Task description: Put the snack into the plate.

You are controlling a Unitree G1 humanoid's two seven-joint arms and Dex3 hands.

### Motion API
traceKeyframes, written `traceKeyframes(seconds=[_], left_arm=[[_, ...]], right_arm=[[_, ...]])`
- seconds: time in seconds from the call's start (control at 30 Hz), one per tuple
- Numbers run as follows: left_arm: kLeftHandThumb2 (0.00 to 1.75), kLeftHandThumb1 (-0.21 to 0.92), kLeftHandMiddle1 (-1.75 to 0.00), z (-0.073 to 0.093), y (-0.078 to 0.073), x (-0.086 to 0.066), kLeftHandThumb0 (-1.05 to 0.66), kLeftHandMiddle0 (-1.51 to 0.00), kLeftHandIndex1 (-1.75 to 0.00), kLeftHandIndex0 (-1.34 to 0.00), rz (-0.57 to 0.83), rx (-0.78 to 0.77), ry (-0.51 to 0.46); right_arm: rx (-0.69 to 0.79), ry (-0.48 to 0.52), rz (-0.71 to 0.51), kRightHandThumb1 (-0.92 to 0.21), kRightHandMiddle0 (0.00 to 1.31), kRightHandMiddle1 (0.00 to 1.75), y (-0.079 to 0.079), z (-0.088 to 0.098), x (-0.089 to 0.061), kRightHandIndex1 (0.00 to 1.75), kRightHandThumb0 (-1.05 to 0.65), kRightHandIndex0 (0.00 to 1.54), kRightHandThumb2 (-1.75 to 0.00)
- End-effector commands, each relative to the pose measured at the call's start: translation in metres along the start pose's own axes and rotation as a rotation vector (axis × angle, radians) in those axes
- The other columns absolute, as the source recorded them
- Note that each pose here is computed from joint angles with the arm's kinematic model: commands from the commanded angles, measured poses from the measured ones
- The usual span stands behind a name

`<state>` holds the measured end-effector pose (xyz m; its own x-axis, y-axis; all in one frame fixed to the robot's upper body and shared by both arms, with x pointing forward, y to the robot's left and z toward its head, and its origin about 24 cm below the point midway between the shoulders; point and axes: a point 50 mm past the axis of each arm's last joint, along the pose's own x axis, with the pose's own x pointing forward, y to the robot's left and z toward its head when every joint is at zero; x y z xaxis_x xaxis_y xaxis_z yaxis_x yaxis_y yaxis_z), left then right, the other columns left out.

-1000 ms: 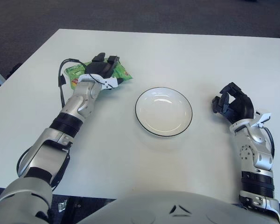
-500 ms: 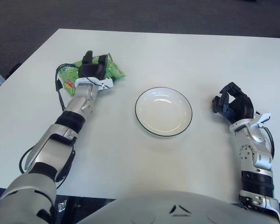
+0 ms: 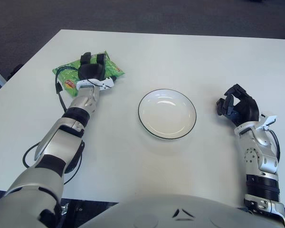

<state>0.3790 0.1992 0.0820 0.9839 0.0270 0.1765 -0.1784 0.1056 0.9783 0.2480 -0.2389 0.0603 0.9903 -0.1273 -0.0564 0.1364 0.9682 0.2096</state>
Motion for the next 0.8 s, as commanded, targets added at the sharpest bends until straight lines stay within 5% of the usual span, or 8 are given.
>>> traceKeyframes(seconds=[0.0,0.1,0.27,0.33,0.4,0.53,0.77], left_arm=[[0.68,0.56,-1.67,-0.003,-0.0083,-0.0036,-0.74,0.0,-1.03,0.0,-0.038,0.005,0.005],[0.84,0.4,-1.72,-0.0034,-0.0091,-0.0032,-0.57,0.0,-1.06,0.0,-0.051,0.023,0.001],[0.98,0.32,-1.74,-0.0038,-0.0099,-0.0023,-0.36,-0.16,-1.16,0.0,-0.072,0.046,-0.001],[1.11,0.37,-1.74,-0.0037,-0.0101,-0.0019,0.11,-0.38,-1.28,0.0,-0.08,0.053,-0.002],[1.16,0.38,-1.75,-0.0032,-0.0102,-0.0014,0.27,-0.45,-1.41,0.0,-0.087,0.062,-0.006],[1.24,0.36,-1.75,-0.0026,-0.0105,-0.0012,0.41,-0.55,-1.68,-0.21,-0.094,0.069,-0.019],[1.34,0.29,-1.75,-0.0017,-0.0101,-0.0017,0.47,-0.62,-1.74,-0.52,-0.105,0.009,-0.068]], right_arm=[[0.033,0.149,-0.044,-0.37,0.57,1.75,-0.0073,-0.0325,-0.013,1.75,-0.47,1.19,-1.25],[0.031,0.15,-0.041,-0.37,0.57,1.75,-0.0075,-0.0325,-0.013,1.75,-0.47,1.19,-1.25],[0.032,0.15,-0.039,-0.37,0.57,1.75,-0.0076,-0.0325,-0.0129,1.75,-0.47,1.19,-1.25],[0.033,0.15,-0.038,-0.37,0.57,1.75,-0.0075,-0.0324,-0.0129,1.75,-0.47,1.19,-1.25],[0.034,0.149,-0.041,-0.37,0.57,1.75,-0.0075,-0.0324,-0.013,1.75,-0.47,1.2,-1.25],[0.035,0.147,-0.045,-0.38,0.57,1.75,-0.0075,-0.0322,-0.013,1.75,-0.47,1.19,-1.25],[0.033,0.146,-0.043,-0.38,0.57,1.75,-0.0071,-0.0318,-0.0124,1.75,-0.47,1.18,-1.24]])
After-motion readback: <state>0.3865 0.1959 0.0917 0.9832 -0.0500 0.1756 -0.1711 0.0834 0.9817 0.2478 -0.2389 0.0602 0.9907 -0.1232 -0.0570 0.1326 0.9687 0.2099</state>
